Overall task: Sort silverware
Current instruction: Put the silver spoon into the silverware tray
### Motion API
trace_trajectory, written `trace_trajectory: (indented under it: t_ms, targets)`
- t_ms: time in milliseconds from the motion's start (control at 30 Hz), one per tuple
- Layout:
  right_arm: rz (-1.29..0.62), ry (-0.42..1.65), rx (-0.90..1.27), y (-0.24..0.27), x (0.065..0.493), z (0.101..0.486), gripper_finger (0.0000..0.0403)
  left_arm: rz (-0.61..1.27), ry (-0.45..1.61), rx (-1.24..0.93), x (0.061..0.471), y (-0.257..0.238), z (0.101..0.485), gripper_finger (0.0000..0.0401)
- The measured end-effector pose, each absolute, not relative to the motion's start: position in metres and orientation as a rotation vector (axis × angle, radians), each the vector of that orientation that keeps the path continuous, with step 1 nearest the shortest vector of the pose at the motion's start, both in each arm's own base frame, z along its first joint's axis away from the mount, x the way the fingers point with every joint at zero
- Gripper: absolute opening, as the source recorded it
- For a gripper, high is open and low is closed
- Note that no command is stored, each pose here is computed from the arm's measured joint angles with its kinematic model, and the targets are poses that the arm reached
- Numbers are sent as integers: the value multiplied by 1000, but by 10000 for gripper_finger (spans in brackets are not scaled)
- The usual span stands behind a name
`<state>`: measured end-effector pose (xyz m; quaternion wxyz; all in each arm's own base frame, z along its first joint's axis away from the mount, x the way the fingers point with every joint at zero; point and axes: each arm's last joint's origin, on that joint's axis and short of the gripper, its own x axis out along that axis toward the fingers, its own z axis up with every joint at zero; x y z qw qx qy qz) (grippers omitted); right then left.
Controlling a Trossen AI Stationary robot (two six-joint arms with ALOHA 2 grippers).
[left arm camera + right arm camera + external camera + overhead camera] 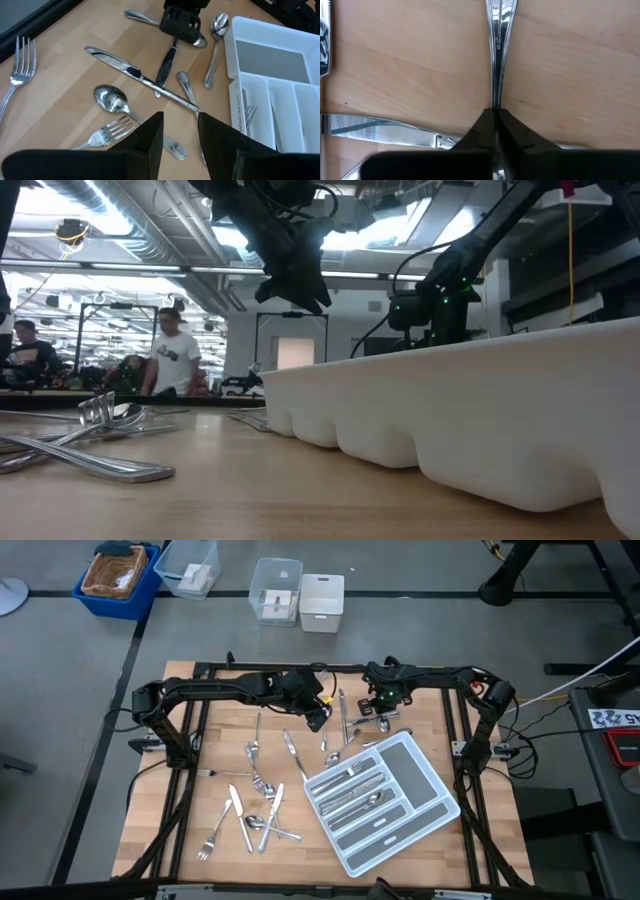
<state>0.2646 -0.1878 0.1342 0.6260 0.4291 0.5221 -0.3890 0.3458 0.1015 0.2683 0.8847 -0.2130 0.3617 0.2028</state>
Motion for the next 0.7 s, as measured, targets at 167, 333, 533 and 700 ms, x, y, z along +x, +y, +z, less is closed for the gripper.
trace_trajectory:
  t_ms: [167, 333, 533, 700]
  targets:
    - [-865, 1161, 958, -186, 263, 147, 6, 430, 791, -452, 343, 101, 266, 111]
    - [-817, 1100, 930, -185, 262, 166, 3, 441, 869, -460, 337, 99, 261, 111]
    - [-688, 1084, 915, -181, 260, 179, 3, 452, 947, -466, 331, 97, 257, 111]
    - [-512, 1046, 928, -175, 259, 193, 3, 455, 1015, -455, 326, 96, 254, 111]
